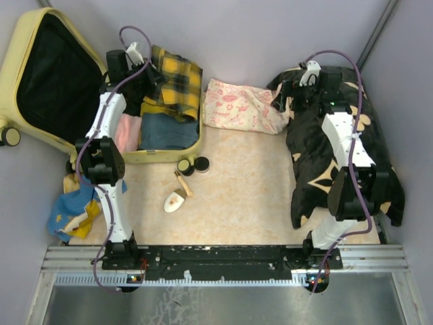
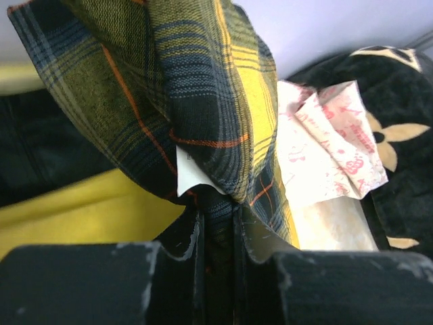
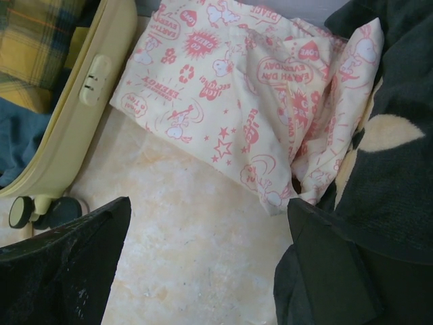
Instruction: Pack the luggage
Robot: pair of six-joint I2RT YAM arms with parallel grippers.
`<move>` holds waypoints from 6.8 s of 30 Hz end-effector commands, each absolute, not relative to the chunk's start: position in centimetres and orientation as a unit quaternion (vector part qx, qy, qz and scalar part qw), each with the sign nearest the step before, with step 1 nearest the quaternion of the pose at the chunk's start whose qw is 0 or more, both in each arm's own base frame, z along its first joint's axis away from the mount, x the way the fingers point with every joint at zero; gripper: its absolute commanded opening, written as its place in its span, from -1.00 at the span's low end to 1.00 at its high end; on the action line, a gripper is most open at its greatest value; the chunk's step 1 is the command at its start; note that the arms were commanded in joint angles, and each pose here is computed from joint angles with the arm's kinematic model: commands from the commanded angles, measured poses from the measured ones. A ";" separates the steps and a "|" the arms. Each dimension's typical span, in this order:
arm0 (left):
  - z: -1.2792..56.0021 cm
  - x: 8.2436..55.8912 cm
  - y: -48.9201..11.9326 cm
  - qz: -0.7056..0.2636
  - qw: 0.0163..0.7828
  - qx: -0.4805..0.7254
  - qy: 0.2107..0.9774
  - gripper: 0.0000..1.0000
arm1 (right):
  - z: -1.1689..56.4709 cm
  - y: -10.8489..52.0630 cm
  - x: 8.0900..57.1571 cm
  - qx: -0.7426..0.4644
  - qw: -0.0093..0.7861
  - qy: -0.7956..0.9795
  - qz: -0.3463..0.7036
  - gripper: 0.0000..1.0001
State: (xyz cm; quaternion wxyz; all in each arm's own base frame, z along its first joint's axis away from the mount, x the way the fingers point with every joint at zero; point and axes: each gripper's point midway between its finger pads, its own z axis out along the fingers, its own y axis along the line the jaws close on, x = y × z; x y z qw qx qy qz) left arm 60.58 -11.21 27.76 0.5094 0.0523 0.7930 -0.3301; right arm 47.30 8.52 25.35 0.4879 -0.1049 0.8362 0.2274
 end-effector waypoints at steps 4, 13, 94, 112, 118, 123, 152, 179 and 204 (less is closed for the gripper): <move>18.9 62.7 -8.2 -0.348 0.470 -0.076 0.808 -1.00 | 26.5 7.9 49.3 -0.116 0.497 0.841 0.183 0.98; 12.3 63.7 -5.5 -0.274 0.454 -0.092 0.843 -1.00 | 25.4 8.6 50.1 -0.117 0.481 0.851 0.175 0.98; 3.7 49.0 -34.7 -0.198 0.326 -0.112 0.918 1.00 | 2.1 11.4 51.6 -0.153 0.269 0.943 0.121 -0.09; 10.5 53.4 -34.2 -0.145 0.453 0.010 0.880 -1.00 | 8.0 13.1 52.8 -0.161 0.320 0.919 0.162 0.17; 13.7 52.7 -31.5 -0.080 0.482 0.073 0.869 -1.00 | 14.0 14.3 52.8 -0.177 0.374 0.889 0.193 0.71; 14.8 52.3 -28.3 -0.034 0.486 0.083 0.869 -1.00 | 16.9 14.0 52.2 -0.180 0.390 0.879 0.207 0.97; 16.5 52.2 -22.1 0.041 0.482 0.093 0.870 -1.00 | 17.0 8.6 60.4 -0.150 0.451 0.871 0.123 0.98; 20.1 51.7 -19.3 0.063 0.507 0.089 0.855 -1.00 | 12.0 16.3 56.9 -0.165 0.402 0.870 0.234 -0.40; 20.2 52.2 -19.3 0.059 0.520 0.088 0.848 -1.00 | 8.7 8.5 59.8 -0.042 0.350 0.918 0.181 0.85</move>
